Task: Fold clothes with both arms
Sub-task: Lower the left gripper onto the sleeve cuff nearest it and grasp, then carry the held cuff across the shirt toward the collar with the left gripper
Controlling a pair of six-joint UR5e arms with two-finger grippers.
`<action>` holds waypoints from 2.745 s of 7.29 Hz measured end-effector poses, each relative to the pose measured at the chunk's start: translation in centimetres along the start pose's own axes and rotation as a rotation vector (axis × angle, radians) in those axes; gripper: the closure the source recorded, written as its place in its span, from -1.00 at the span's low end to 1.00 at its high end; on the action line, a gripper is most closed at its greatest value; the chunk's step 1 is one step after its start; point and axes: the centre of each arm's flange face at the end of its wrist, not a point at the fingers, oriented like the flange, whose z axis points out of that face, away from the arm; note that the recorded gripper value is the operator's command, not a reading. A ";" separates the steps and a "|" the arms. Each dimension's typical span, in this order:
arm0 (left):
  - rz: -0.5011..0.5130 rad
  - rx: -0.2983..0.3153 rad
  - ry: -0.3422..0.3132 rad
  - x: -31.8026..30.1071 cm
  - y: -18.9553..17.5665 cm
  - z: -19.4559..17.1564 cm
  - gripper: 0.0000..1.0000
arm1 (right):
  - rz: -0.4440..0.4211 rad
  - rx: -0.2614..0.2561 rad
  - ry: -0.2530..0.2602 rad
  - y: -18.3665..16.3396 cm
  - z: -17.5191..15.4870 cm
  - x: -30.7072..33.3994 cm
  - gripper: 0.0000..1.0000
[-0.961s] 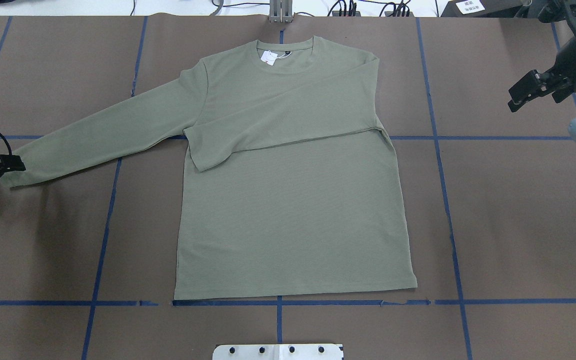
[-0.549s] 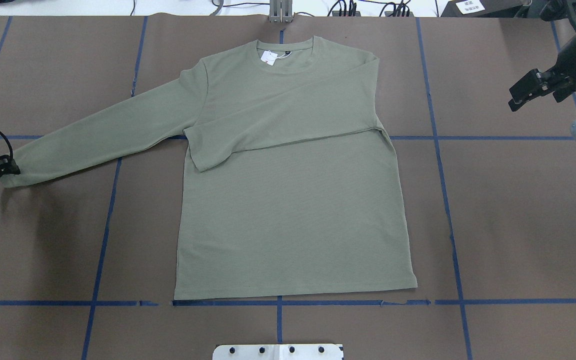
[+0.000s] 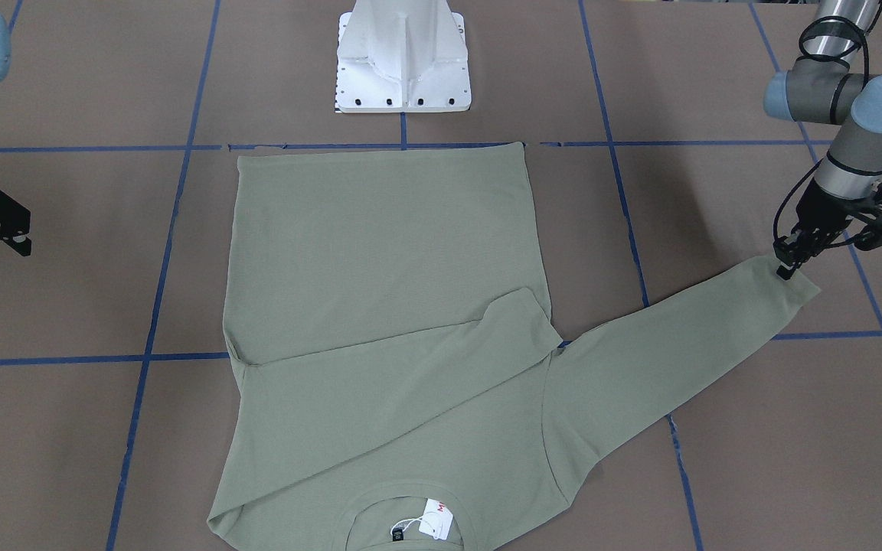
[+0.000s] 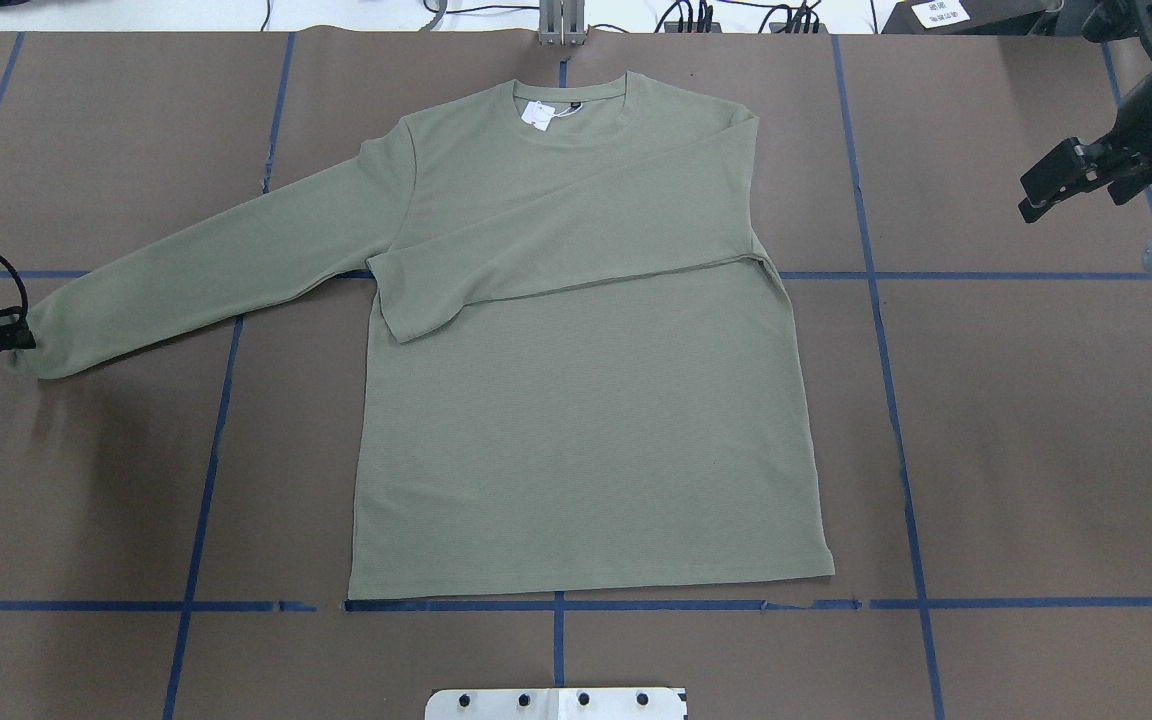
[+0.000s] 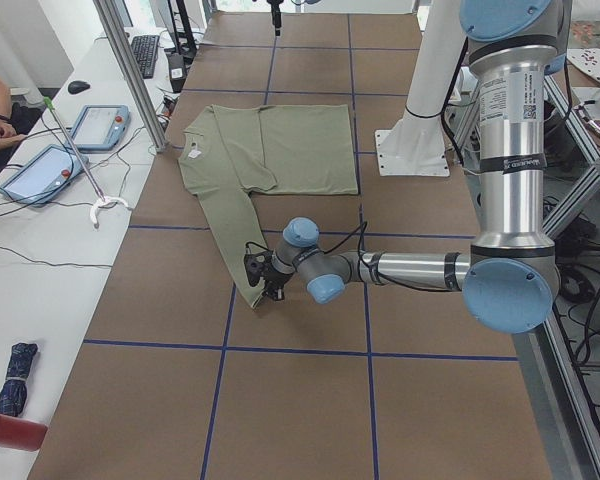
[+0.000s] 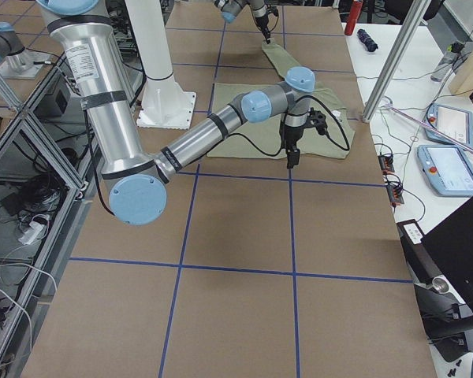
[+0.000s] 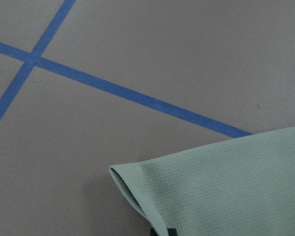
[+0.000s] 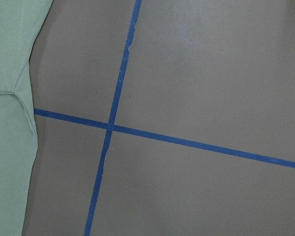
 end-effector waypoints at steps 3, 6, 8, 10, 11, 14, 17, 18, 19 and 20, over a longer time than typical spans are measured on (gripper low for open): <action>-0.005 -0.034 -0.004 9.9 -1.8 -2.6 1.00 | 0.027 -0.011 0.006 0.9 0.4 2.0 -1.00; -0.014 -0.042 -0.030 28.1 -5.9 -5.3 1.00 | 0.054 -0.020 0.014 2.6 0.7 4.0 -1.00; -0.041 -0.042 -0.006 38.0 -7.7 -7.1 1.00 | 0.069 -0.030 0.019 3.8 1.0 5.1 -1.00; -0.165 -0.045 0.061 50.1 -9.1 -9.8 1.00 | 0.080 -0.041 0.018 4.5 1.4 5.7 -1.00; -0.240 -0.066 0.099 57.1 -8.1 -11.7 1.00 | 0.086 -0.049 0.007 4.9 1.6 5.9 -1.00; -0.366 -0.195 0.172 71.2 2.6 -14.9 1.00 | 0.097 -0.060 -0.007 5.3 1.8 6.3 -1.00; -0.393 -0.224 0.200 73.4 7.9 -11.9 1.00 | 0.103 -0.060 -0.007 5.3 1.8 6.4 -1.00; -0.397 -0.226 0.197 73.5 8.3 -11.4 0.68 | 0.104 -0.058 -0.007 5.3 1.7 6.3 -1.00; -0.407 -0.236 0.198 73.8 9.7 -10.9 -0.98 | 0.104 -0.056 -0.007 5.1 1.7 6.2 -1.00; -0.424 -0.240 0.219 75.1 13.0 -10.1 -1.00 | 0.103 -0.052 -0.008 5.0 1.5 6.0 -1.00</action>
